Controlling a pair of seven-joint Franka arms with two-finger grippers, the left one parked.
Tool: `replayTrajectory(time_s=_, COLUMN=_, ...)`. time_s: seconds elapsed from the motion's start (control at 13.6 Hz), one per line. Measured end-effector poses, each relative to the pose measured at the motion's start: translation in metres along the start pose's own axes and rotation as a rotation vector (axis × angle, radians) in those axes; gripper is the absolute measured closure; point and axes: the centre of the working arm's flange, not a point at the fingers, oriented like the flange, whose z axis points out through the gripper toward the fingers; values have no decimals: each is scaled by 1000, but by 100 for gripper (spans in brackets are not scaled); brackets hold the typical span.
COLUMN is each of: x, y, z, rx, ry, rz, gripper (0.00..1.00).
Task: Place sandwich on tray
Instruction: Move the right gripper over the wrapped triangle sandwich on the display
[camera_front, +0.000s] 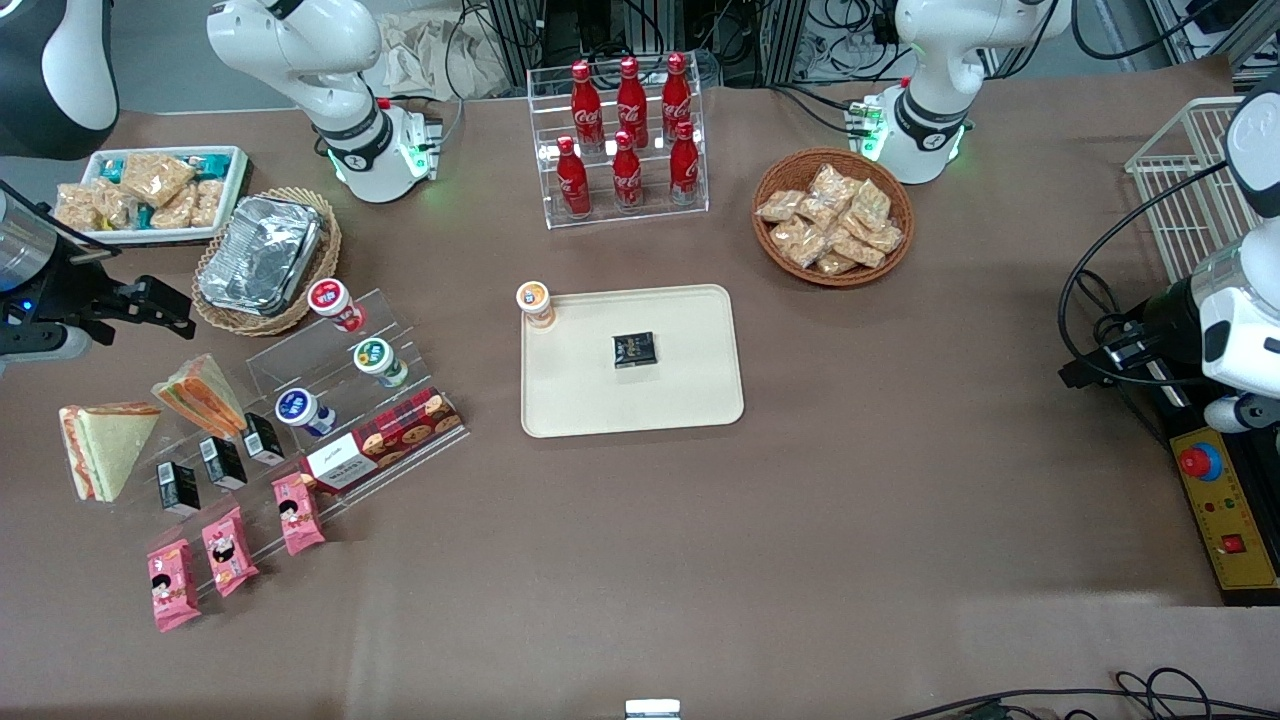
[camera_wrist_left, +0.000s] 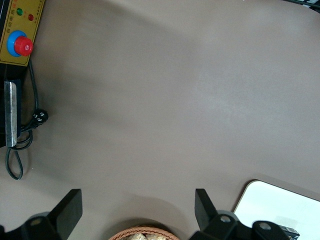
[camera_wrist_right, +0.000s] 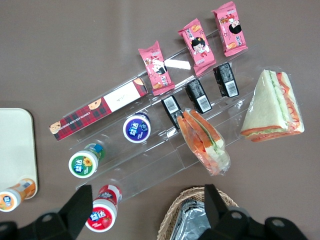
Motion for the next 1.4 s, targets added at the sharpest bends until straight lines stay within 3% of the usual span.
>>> replayTrajectory(time_s=1.1, x=-1, y=4, z=0, rx=1, ry=-6, rz=11, gripper=1)
replayTrajectory(time_s=1.4, x=-7, y=43, z=0, rx=2, ry=-3, rz=87, gripper=1)
